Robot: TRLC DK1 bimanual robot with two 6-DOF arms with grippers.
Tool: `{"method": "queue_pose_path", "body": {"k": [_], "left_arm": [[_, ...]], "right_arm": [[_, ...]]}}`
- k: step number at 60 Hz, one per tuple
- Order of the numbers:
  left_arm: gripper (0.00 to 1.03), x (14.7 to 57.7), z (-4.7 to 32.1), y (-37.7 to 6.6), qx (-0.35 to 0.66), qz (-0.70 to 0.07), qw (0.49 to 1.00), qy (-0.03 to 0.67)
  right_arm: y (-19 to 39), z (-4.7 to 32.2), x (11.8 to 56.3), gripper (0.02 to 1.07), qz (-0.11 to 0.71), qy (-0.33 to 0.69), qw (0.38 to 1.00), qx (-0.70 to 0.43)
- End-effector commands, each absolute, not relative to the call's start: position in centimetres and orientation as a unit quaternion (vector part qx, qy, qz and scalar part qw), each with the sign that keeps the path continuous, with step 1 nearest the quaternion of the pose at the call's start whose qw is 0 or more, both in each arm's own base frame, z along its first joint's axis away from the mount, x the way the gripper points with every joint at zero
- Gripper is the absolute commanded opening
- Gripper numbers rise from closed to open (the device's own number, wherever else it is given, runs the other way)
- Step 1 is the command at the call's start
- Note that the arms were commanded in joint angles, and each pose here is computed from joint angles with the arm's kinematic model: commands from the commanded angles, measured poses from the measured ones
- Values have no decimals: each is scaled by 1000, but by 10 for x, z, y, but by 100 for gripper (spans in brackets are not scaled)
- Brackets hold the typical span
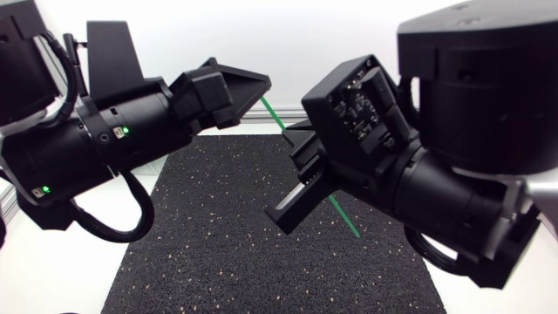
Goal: Take a green cable tie from the red box, thread the tail through the head to close it, then place it in the transparent bin on the left.
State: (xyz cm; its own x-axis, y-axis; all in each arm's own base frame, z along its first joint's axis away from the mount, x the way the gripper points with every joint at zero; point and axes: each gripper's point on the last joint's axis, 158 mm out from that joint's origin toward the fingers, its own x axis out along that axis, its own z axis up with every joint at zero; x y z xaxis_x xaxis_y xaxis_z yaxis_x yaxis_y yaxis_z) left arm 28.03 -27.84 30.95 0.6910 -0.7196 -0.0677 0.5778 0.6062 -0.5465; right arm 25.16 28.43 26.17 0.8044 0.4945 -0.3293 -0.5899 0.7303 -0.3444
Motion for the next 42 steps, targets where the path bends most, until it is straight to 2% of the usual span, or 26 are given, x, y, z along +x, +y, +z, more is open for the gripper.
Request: {"method": "queue_pose_path", "body": {"k": [1, 15, 24, 27, 38, 42], "left_arm": [[59, 285, 296, -276, -259, -353, 886, 152], [42, 284, 295, -278, -263, -355, 884, 154], [42, 283, 297, -279, -268, -357, 882, 152], [37, 282, 297, -280, -269, -358, 881, 152], [33, 281, 296, -280, -269, -359, 881, 154], [27, 280, 295, -281, -269, -361, 880, 153]], "right_arm": [[290, 269, 252, 8, 293, 103, 929, -201], [291, 266, 256, 8, 288, 106, 930, -200], [292, 262, 258, 8, 287, 111, 930, -201], [293, 262, 258, 8, 287, 112, 930, -201], [291, 262, 260, 8, 284, 112, 931, -199], [291, 263, 260, 8, 283, 111, 932, -197]]}}
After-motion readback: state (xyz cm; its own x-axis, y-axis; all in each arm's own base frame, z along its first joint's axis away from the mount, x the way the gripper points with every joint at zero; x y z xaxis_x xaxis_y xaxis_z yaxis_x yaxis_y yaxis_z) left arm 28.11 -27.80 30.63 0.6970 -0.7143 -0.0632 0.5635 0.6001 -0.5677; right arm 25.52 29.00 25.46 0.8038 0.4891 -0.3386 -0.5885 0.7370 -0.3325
